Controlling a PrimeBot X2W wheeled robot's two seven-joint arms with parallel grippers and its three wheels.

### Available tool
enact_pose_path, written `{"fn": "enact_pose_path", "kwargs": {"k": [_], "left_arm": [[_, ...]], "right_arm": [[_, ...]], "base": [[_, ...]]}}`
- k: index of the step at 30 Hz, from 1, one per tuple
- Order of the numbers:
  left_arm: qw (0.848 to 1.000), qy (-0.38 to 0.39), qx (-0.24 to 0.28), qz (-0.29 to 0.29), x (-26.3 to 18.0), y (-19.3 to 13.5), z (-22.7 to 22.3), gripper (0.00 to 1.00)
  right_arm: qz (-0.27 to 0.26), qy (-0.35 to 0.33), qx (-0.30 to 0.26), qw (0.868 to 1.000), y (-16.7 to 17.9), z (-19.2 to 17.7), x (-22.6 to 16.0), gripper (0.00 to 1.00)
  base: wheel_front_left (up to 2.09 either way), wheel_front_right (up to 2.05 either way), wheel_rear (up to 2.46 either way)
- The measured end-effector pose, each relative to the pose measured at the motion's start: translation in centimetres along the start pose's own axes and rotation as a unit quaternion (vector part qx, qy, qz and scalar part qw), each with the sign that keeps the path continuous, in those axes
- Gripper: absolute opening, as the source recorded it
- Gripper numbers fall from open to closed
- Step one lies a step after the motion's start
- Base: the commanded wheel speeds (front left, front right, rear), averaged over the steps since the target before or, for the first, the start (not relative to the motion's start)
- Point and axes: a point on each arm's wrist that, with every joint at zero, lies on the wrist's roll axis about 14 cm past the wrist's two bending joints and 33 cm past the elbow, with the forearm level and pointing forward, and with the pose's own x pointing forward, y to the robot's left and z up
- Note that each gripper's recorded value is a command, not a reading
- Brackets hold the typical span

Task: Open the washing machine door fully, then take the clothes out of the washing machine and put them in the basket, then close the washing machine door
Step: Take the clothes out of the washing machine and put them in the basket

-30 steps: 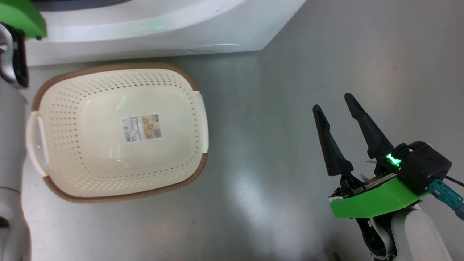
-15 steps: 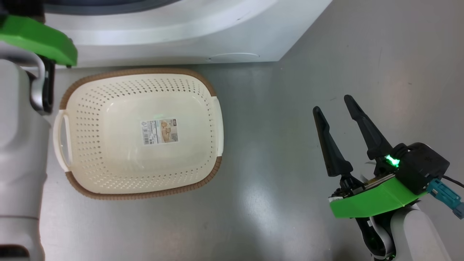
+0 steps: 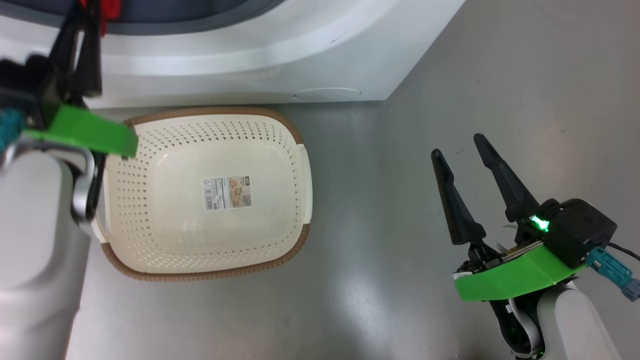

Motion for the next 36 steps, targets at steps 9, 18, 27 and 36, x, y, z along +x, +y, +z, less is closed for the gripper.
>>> {"fn": "enact_pose_path", "kwargs": {"k": [9, 18, 27, 36], "left_arm": [[0.999, -0.043, 0.01, -0.004, -3.4, -0.9, 3.5, 0.0], [0.995, -0.095, 0.031, 0.013, -7.1, -0.9, 8.1, 0.0], [0.989, -0.142, 0.046, 0.022, -10.1, -1.3, 12.5, 0.0], [0.976, -0.203, 0.074, 0.033, -12.3, -1.5, 16.9, 0.0]], "right_arm": [[0.002, -0.012, -0.002, 1.0, 0.2, 0.9, -0.1, 1.0], [0.007, -0.023, -0.003, 1.0, 0.7, 1.8, -0.2, 1.0], [0.017, -0.031, 0.002, 0.999, 1.6, 2.4, -0.3, 1.0], [0.024, -0.031, 0.005, 0.999, 2.2, 2.5, -0.6, 1.0]], "base": [[0.0, 0.0, 0.0], [0.0, 0.0, 0.0], [0.0, 0.0, 0.0], [0.0, 0.0, 0.0]]}}
